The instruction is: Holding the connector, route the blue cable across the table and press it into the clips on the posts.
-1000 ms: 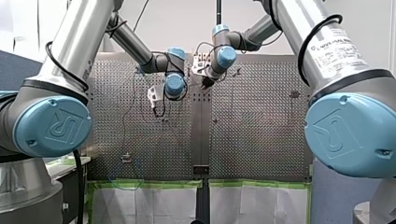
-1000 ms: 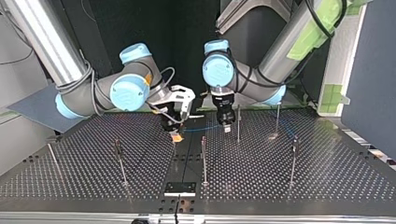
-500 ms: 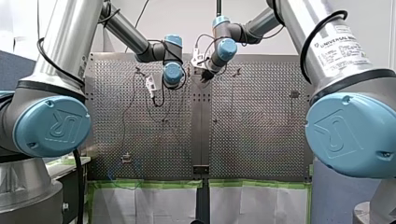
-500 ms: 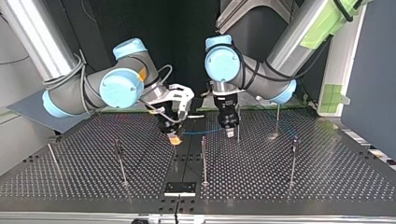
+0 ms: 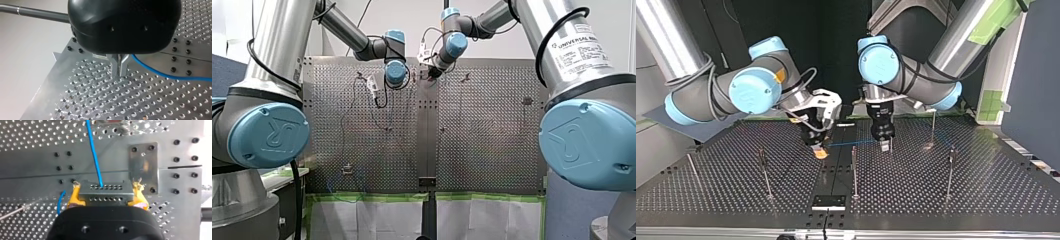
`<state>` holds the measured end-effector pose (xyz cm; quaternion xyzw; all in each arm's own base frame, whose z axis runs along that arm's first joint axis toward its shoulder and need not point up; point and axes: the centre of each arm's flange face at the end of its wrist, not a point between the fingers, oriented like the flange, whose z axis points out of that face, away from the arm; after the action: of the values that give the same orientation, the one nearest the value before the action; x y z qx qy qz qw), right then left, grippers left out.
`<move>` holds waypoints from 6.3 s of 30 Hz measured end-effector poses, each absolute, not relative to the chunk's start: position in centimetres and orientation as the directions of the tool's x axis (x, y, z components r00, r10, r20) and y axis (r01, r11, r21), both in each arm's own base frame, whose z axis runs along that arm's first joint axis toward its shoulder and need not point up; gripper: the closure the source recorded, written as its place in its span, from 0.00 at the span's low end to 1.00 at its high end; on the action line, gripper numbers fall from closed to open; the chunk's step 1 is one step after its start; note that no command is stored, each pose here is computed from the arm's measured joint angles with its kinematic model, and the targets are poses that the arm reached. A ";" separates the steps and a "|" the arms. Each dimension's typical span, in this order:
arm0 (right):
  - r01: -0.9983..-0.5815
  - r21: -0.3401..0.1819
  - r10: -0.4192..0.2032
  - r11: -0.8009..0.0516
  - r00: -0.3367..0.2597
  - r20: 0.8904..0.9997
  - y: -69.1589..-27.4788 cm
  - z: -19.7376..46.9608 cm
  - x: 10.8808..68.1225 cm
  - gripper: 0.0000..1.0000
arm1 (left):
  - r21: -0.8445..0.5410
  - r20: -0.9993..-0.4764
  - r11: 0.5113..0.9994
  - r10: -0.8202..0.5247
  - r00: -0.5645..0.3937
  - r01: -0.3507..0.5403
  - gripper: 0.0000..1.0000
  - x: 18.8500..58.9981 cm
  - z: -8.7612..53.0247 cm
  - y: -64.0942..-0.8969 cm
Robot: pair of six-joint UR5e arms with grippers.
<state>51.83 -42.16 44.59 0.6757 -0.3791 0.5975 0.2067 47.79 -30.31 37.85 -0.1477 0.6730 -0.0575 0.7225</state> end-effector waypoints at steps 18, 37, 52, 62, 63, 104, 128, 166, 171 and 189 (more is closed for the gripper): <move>-0.759 -0.195 -0.277 -0.621 -0.020 0.961 -43.1 45.1 50.9 1.00 | -0.348 -0.932 0.937 -0.341 0.121 -0.038 1.00 51.2 38.0 -27.6; -0.766 -0.208 -0.280 -0.608 -0.038 0.959 -45.6 44.9 49.1 1.00 | -0.359 -0.922 0.931 -0.364 0.135 0.060 1.00 56.0 38.5 -27.4; -0.793 -0.209 -0.277 -0.572 -0.053 0.959 -48.3 44.8 46.8 1.00 | -0.309 -0.948 0.951 -0.309 0.080 0.013 0.94 59.5 37.1 -26.7; -0.797 -0.209 -0.282 -0.567 -0.050 0.958 -49.4 44.2 46.1 1.00 | -0.285 -0.958 0.958 -0.284 0.047 -0.011 0.51 59.2 36.6 -26.5; -0.797 -0.208 -0.282 -0.567 -0.050 0.958 -49.4 44.2 46.1 1.00 | -0.282 -0.959 0.959 -0.282 0.043 -0.013 0.51 59.1 36.6 -26.5; -0.798 -0.207 -0.284 -0.566 -0.046 0.958 -49.5 44.2 45.9 1.00 | -0.194 -0.976 0.981 -0.195 -0.099 -0.026 0.00 46.6 42.9 -31.7; -0.798 -0.211 -0.270 -0.565 -0.062 0.961 -49.6 45.5 45.4 1.00 | -0.231 -0.973 0.968 -0.227 -0.048 0.101 0.00 41.4 45.1 -39.3; -0.795 -0.218 -0.264 -0.566 -0.076 0.962 -49.6 46.5 44.6 1.00 | -0.238 -0.971 0.965 -0.232 -0.064 0.107 0.00 49.4 44.8 -40.9; -0.786 -0.223 -0.268 -0.577 -0.076 0.960 -49.6 46.5 44.7 1.00 | -0.235 -0.971 0.967 -0.229 -0.066 0.100 0.00 50.7 43.9 -41.4; -0.785 -0.227 -0.270 -0.576 -0.080 0.960 -49.8 46.5 44.5 1.00 | -0.236 -0.971 0.968 -0.233 -0.051 0.081 0.00 54.0 43.6 -41.4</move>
<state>44.48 -49.77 46.53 0.6447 -0.4092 0.6103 0.2111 53.96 -41.36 43.59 -0.0531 0.7157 -0.1141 0.6870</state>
